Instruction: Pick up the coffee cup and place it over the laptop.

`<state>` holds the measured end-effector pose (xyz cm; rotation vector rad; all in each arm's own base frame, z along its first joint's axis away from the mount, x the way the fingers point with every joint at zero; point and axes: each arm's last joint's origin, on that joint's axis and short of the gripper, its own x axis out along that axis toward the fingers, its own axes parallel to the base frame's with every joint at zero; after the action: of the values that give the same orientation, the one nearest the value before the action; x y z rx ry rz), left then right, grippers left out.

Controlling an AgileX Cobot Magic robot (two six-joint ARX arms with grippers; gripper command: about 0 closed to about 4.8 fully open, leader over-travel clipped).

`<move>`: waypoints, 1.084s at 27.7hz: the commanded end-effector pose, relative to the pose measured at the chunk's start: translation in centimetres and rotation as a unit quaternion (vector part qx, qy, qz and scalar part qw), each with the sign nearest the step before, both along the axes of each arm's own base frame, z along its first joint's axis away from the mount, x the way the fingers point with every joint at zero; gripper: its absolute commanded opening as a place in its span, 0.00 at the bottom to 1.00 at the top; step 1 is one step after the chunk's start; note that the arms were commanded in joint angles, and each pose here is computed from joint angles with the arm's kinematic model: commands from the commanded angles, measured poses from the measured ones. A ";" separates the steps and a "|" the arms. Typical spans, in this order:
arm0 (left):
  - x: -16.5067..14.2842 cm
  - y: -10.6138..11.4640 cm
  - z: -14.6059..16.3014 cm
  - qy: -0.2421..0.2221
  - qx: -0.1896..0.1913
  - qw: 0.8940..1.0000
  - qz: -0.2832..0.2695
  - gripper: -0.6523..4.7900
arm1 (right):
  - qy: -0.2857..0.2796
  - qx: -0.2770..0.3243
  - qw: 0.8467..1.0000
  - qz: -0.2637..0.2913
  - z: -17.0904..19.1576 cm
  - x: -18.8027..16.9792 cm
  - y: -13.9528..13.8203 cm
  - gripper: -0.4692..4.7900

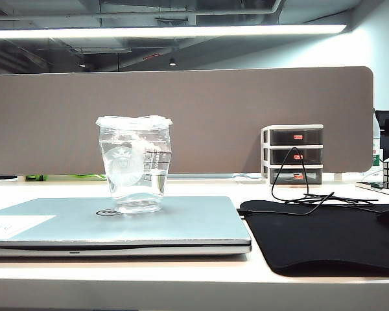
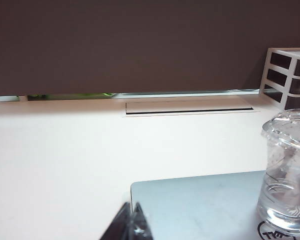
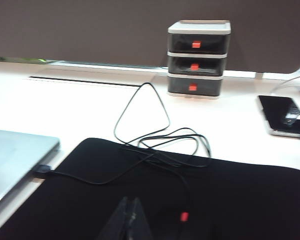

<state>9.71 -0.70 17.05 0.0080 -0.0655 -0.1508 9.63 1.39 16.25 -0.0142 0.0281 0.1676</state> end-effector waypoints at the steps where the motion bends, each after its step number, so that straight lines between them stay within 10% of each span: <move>1: 0.0 0.0 0.1 -0.002 0.002 1.000 -0.003 0.11 | -0.014 -0.033 0.999 -0.041 0.1 0.1 -0.2 0.08; 30: 0.0 0.0 -0.3 0.027 -0.022 0.999 -0.002 0.11 | -0.029 -0.030 0.998 -0.053 0.4 0.1 -0.3 0.08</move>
<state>9.73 -0.70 16.46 -0.0389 -0.0006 -0.1538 9.67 1.08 16.67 -0.0818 -0.0167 0.0581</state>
